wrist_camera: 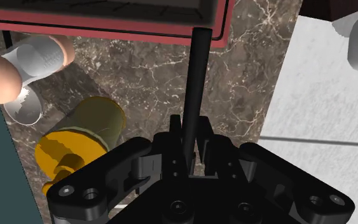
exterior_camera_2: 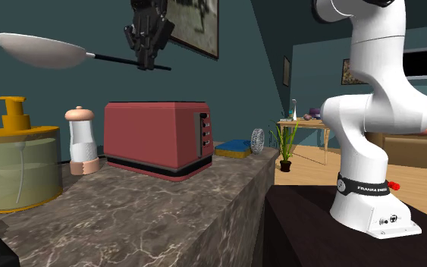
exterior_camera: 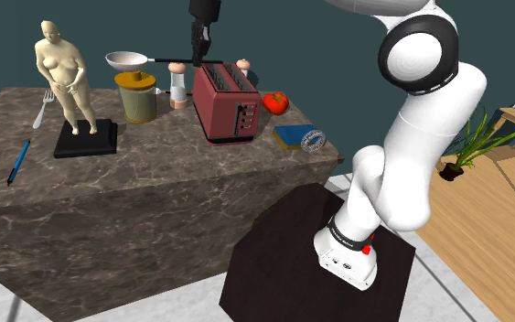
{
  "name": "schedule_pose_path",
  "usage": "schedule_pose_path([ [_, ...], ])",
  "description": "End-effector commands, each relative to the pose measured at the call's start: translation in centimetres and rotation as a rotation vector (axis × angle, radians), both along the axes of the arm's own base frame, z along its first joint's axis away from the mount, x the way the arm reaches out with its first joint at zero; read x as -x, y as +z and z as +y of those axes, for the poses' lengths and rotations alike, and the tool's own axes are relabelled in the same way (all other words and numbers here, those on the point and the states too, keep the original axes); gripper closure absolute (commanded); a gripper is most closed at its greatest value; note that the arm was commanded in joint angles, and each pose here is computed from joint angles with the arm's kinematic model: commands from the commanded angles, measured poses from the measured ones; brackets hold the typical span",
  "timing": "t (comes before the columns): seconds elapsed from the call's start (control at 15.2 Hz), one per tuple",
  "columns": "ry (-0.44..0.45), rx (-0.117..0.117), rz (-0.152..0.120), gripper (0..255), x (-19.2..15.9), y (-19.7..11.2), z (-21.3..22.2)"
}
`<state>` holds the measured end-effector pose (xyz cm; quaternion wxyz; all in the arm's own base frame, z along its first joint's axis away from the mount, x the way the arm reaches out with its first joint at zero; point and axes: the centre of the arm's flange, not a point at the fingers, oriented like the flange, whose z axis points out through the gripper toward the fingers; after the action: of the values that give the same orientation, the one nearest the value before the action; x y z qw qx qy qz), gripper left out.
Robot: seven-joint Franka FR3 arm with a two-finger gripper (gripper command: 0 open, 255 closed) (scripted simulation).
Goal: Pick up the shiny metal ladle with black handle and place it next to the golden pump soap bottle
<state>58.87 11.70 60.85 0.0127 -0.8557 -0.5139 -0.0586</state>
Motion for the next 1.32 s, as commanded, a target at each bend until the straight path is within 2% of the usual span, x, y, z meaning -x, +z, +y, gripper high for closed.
schedule_pose_path([
  [0.0,0.000,-0.001,0.000,255,-0.6,0.1,2.8],
  [0.13,0.000,-0.001,0.000,255,-1.3,0.1,5.3],
  [1.25,0.000,-0.001,0.000,255,-1.3,-8.9,5.3],
])
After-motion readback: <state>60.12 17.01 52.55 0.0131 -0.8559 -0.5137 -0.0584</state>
